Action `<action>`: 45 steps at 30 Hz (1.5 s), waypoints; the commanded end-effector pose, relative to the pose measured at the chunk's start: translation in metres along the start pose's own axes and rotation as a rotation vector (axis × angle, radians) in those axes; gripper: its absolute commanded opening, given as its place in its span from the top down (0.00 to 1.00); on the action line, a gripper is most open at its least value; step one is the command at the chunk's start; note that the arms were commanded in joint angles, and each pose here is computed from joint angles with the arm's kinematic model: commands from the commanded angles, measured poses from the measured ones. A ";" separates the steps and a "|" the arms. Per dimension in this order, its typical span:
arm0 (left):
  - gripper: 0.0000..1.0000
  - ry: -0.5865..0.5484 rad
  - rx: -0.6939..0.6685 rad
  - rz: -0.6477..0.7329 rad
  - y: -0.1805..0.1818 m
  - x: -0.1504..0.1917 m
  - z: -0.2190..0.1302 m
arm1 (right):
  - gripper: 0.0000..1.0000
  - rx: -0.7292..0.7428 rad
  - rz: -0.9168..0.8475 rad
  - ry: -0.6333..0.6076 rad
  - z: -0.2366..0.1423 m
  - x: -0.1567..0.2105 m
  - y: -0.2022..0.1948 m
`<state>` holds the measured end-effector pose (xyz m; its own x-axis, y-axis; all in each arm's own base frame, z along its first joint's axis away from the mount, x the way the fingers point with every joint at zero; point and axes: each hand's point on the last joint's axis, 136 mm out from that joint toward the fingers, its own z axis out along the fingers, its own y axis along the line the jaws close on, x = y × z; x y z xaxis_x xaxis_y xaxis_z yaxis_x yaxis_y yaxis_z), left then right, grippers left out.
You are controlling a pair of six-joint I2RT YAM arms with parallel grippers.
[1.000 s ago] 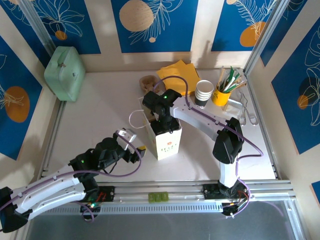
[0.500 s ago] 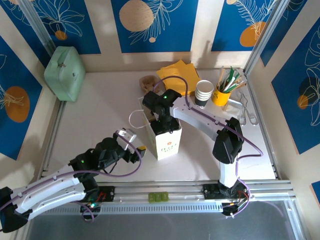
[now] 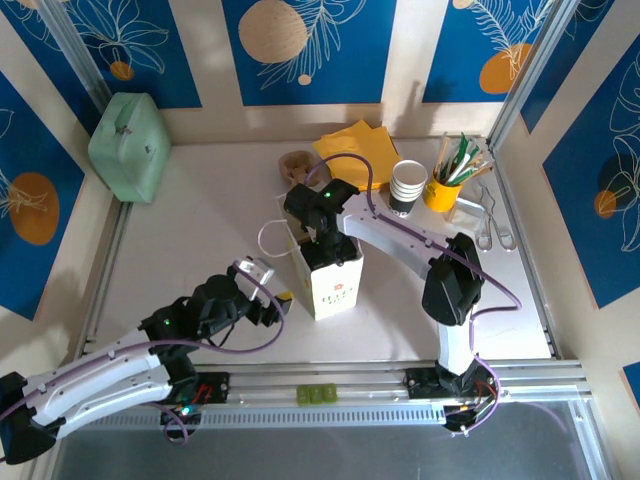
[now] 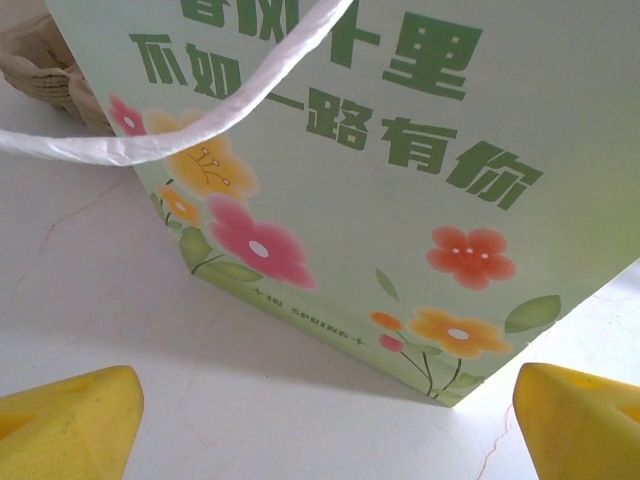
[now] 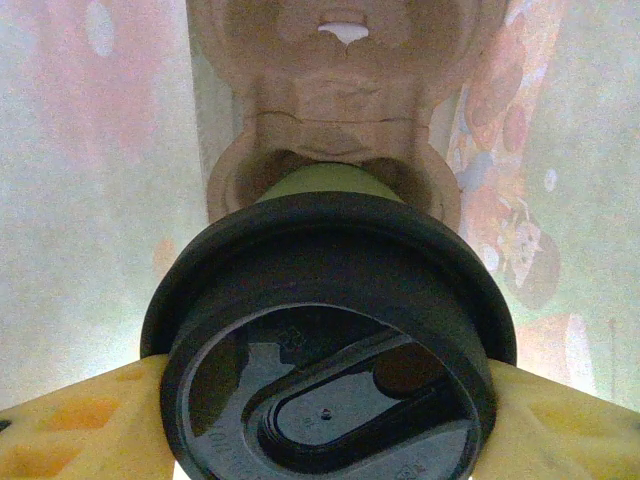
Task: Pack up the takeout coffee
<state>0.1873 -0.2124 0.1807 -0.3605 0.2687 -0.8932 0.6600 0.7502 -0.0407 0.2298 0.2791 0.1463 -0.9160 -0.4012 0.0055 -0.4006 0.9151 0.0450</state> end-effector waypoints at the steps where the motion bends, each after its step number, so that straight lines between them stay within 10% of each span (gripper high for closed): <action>1: 0.05 -0.032 0.003 0.011 -0.002 -0.014 -0.004 | 0.36 -0.017 0.005 0.027 0.006 0.001 0.002; 45: 0.05 -0.042 -0.007 -0.005 0.002 -0.012 -0.012 | 0.36 -0.041 0.034 0.107 0.041 -0.002 0.004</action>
<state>0.1846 -0.2073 0.1875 -0.3494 0.2519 -0.9025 0.6579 0.7518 -0.0449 0.2321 0.2796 0.1282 -0.9239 -0.3797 0.0477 -0.3761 0.9239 0.0712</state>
